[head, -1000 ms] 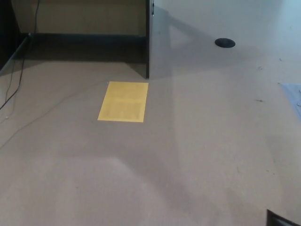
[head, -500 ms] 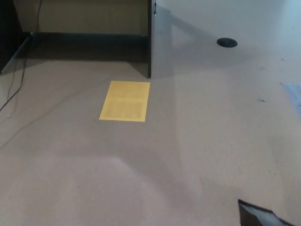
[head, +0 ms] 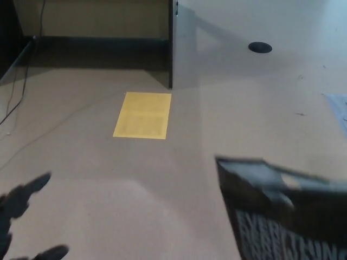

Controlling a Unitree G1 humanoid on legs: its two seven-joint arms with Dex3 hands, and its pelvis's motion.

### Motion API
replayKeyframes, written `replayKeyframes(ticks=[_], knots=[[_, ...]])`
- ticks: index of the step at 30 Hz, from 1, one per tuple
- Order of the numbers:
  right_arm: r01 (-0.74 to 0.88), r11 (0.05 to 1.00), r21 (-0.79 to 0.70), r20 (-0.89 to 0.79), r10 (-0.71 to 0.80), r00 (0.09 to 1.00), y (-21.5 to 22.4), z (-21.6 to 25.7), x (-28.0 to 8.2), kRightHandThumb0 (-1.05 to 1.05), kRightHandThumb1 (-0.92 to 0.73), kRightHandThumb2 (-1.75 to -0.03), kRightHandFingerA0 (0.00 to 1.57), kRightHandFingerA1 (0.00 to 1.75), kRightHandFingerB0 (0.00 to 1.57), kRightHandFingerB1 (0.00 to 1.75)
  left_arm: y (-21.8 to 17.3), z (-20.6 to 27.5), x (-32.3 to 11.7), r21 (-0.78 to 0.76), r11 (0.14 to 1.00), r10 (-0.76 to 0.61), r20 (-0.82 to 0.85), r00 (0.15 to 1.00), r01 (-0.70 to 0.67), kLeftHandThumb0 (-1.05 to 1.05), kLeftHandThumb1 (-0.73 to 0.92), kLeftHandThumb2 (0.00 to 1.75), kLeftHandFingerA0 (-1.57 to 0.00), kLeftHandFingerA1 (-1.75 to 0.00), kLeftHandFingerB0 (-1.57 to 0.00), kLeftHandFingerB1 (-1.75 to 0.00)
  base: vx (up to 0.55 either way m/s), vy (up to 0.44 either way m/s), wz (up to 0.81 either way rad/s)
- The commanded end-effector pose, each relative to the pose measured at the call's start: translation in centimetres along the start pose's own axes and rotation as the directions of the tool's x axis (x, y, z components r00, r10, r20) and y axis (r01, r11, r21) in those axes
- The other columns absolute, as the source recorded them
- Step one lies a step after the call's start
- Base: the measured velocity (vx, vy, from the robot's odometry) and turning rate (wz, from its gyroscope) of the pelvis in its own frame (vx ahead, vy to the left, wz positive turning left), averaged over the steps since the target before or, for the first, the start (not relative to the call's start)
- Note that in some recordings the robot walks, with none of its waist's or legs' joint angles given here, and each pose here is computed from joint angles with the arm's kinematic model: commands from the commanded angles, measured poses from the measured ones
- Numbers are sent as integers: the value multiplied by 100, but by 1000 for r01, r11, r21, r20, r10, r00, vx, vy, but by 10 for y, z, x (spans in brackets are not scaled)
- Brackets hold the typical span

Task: A person is holding a plastic bag and the robot extends its left hand to grab the bag by hooking its thumb into the holes at the top and brings its hand down by its side. Then it extends its arm again to hand the plastic bag back to the person.

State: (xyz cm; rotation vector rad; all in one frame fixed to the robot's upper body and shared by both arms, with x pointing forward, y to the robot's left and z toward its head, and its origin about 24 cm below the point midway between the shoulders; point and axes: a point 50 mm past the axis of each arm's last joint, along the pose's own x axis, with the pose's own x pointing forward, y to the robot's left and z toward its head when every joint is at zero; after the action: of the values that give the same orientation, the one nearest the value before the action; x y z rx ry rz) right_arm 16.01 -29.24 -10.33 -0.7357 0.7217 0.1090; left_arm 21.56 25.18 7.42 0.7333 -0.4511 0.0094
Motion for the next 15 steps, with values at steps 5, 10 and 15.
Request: replayKeyframes(ticks=[5,10,15], knots=[[3,1000,-22,-19,-3,1000,-4,-14,-8,-32,-69,-61,74,65,61,42,7,71,61,60,998,-19,279,960,3,-28,24,84,-6,-51,-5,-49,0,0,0],[12,1000,-27,-20,-13,1000,-5,-13,-7,-32,-69,-60,75,73,61,42,6,91,87,90,996,-35,330,943,6,-55,47,55,-17,-31,-22,-28,0,0,0],[10,1000,-26,-13,-11,1000,-4,-14,-9,-32,-69,-61,74,69,62,42,-1,115,108,93,996,-19,391,920,-19,-32,27,86,0,-49,0,-47,0,0,0]])
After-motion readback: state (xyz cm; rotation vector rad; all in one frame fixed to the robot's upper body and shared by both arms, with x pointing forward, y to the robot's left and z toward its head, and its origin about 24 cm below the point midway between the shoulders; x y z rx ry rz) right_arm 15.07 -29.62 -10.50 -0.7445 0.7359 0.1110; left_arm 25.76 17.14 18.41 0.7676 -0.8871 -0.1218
